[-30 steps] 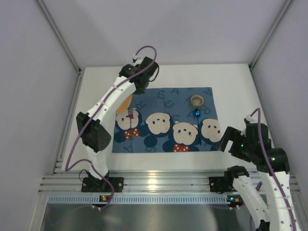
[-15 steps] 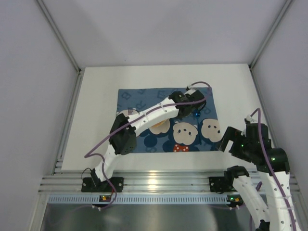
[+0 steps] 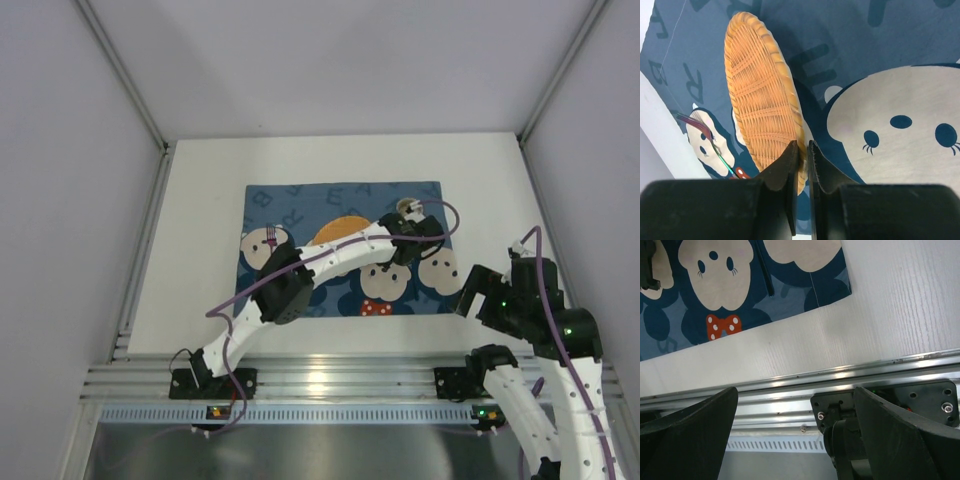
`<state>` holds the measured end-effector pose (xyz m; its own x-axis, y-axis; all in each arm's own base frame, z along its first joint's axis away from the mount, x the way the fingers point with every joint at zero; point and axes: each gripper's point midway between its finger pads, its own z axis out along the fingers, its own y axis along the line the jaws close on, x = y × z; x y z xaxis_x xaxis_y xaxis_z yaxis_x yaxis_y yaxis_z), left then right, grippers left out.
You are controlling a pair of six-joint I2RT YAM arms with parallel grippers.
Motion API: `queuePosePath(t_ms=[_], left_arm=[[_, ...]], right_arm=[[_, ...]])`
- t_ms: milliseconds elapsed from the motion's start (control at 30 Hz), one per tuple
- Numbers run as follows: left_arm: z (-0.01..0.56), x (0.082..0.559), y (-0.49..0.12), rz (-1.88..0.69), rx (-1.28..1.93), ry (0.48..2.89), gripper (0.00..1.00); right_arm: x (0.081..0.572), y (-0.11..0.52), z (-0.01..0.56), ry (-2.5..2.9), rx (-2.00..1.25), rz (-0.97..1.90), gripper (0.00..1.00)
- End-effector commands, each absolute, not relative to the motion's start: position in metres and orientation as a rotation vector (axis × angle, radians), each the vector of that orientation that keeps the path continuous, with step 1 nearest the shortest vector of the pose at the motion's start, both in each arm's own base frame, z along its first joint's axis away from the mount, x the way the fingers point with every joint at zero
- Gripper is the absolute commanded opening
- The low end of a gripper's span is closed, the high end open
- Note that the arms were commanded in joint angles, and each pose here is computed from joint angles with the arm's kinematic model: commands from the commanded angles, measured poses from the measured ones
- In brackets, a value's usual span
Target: Set the dinner table for one person
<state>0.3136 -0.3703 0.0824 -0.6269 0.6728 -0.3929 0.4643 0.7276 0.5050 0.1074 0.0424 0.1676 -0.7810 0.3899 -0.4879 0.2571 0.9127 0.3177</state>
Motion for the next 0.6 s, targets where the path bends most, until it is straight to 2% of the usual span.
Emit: queuePosePath(t_ms=[0,200,233,267,333,367,567], left_arm=[[0.073,0.307,-0.371,0.507,0.849,2.360,0.00],[0.046,0.293,-0.367,0.503,0.860,2.432,0.01],[0.043,0.292,-0.366,0.511,0.855,2.440,0.05],[0.041,0.291,-0.365,0.517,0.854,2.448,0.17],[0.036,0.287,-0.365,0.516,0.863,2.464,0.29],[0.035,0.287,-0.364,0.516,0.861,2.467,0.39],[0.052,0.290,-0.371,0.467,0.825,2.452,0.48]], right_arm=[[0.105,0.041,0.177,2.483,0.442,0.313,1.00],[0.104,0.042,0.175,2.490,0.442,0.315,1.00],[0.104,0.042,0.174,2.494,0.440,0.317,1.00],[0.104,0.043,0.173,2.496,0.441,0.319,1.00],[0.105,0.043,0.172,2.498,0.439,0.320,1.00],[0.105,0.043,0.172,2.500,0.437,0.321,1.00],[0.106,0.043,0.171,2.505,0.429,0.316,1.00]])
